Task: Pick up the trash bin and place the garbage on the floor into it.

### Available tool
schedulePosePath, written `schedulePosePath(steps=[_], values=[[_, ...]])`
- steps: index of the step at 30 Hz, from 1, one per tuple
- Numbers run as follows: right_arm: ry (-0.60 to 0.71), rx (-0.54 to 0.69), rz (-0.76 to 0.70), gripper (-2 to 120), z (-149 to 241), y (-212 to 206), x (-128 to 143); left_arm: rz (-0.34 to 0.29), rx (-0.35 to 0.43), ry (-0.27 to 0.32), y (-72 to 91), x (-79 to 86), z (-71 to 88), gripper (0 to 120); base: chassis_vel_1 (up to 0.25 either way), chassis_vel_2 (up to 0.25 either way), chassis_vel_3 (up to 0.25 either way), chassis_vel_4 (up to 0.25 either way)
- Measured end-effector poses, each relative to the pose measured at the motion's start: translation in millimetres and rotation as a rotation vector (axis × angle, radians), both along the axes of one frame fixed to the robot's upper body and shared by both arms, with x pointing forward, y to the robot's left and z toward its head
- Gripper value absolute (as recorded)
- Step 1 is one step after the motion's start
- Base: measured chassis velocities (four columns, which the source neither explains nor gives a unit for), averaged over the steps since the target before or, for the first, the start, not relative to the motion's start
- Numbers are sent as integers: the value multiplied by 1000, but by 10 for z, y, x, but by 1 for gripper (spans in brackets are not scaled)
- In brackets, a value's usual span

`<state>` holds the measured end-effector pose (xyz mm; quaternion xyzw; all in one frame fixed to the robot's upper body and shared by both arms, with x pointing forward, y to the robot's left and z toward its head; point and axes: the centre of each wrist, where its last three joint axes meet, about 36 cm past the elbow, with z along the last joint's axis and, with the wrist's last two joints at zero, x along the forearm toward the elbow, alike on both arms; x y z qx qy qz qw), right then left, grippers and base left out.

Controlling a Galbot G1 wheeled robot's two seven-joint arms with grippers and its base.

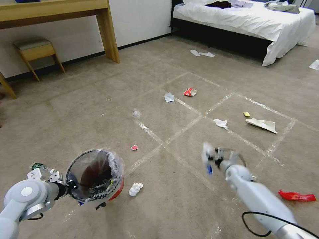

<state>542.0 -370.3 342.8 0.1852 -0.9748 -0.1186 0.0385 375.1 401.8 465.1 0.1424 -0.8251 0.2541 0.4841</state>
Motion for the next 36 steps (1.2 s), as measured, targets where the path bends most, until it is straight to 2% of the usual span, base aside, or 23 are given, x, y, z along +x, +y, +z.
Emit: schedulePosePath(steps=[1, 2, 3, 4, 8, 9, 11, 19, 21, 23, 25, 36], values=[[-88, 10, 46, 0, 177, 1, 23, -3, -4, -3, -12, 1, 12, 0, 0, 0, 0, 0], [-236, 28, 129, 0, 555, 13, 53, -11, -11, -11, -36, 6, 28, 0, 0, 0, 0, 0], [-236, 28, 129, 0, 555, 13, 53, -11, -11, -11, -36, 6, 28, 0, 0, 0, 0, 0], [-348, 46, 208, 0, 917, 58, 57, -17, -24, -15, -69, 15, 19, 0, 0, 0, 0, 0], [-459, 101, 342, 0, 1343, 234, -10, -35, -55, -18, -162, 37, -42, 0, 0, 0, 0, 0], [-459, 101, 342, 0, 1343, 234, -10, -35, -55, -18, -162, 37, -42, 0, 0, 0, 0, 0], [-515, 141, 471, 0, 1539, 443, -100, -49, -81, -19, -254, 50, -98, 0, 0, 0, 0, 0], [-526, 181, 672, 0, 1540, 991, -169, -77, -71, 7, -344, 72, -136, 0, 0, 0, 0, 0], [-512, 219, 740, 0, 1528, 1237, -177, -81, -62, 17, -350, 104, -149, 0, 0, 0, 0, 0], [-506, 240, 764, 0, 1526, 1336, -181, -79, -59, 20, -350, 114, -152, 0, 0, 0, 0, 0], [-483, 282, 845, 0, 1487, 1631, -202, -75, -56, 30, -357, 122, -169, 0, 0, 0, 0, 0], [-450, 294, 1082, 0, 1294, 2269, -333, -56, -59, 49, -338, 92, -260, 0, 0, 0, 0, 0]])
